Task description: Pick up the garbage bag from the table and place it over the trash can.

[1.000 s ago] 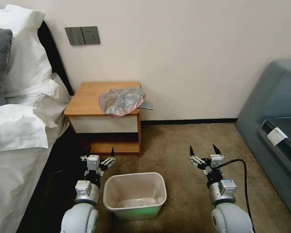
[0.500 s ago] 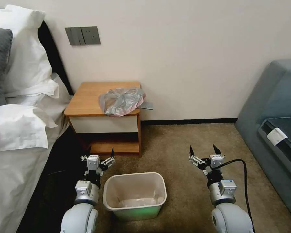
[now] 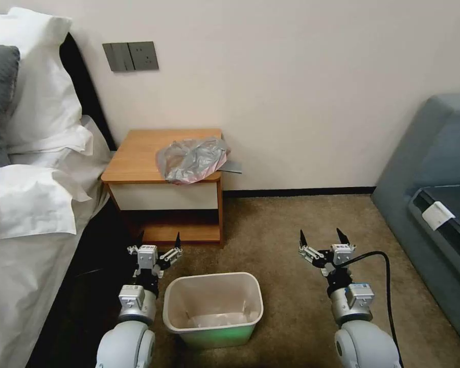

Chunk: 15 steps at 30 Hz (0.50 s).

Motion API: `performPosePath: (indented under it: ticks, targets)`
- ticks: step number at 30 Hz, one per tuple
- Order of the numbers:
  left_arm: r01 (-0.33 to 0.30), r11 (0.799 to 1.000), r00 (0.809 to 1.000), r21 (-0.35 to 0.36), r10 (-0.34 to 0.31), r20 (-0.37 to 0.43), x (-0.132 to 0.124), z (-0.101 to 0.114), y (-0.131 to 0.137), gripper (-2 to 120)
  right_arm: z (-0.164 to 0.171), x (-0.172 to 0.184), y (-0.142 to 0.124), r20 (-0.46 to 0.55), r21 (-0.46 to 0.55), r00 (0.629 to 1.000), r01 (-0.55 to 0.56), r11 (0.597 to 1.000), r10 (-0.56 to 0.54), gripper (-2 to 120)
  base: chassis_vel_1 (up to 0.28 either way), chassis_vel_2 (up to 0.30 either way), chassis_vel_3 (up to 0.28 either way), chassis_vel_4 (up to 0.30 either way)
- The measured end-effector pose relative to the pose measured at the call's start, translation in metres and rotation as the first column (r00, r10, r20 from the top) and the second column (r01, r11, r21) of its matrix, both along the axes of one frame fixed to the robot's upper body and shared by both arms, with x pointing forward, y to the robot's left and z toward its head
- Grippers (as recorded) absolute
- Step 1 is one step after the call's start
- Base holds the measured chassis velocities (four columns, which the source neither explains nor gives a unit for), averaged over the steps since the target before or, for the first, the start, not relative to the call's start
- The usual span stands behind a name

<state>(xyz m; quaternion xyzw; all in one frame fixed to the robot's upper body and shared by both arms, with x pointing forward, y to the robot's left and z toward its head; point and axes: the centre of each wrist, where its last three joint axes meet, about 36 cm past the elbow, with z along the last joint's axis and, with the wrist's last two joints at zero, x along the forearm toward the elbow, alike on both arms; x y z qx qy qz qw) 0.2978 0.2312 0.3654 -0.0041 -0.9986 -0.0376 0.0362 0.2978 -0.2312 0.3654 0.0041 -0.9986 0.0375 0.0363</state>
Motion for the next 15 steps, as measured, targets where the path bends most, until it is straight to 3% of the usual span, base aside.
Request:
performPosePath:
  ticks: [10, 14, 15]
  targets:
    - [-0.009, 1.0, 1.0, 0.001, 0.009, 0.01, -0.003, 0.005, 0.003, 100, 0.005, -0.001, 0.001, 0.007, 0.003, 1.0, -0.002, 1.0, 0.002, 100, 0.0, 0.0, 0.0, 0.0]
    - [-0.08, 0.997, 0.992, 0.006, 0.079, 0.094, -0.027, 0.04, 0.026, 100, 0.047, -0.013, 0.006, 0.062, 0.044, 0.998, -0.033, 0.998, 0.031, 100, 0.0, 0.0, 0.0, 0.0]
    - [-0.08, 0.997, 0.992, 0.006, 0.079, 0.094, -0.027, 0.04, 0.026, 100, 0.047, -0.013, 0.006, 0.062, 0.044, 0.998, -0.033, 0.998, 0.031, 100, 0.0, 0.0, 0.0, 0.0]
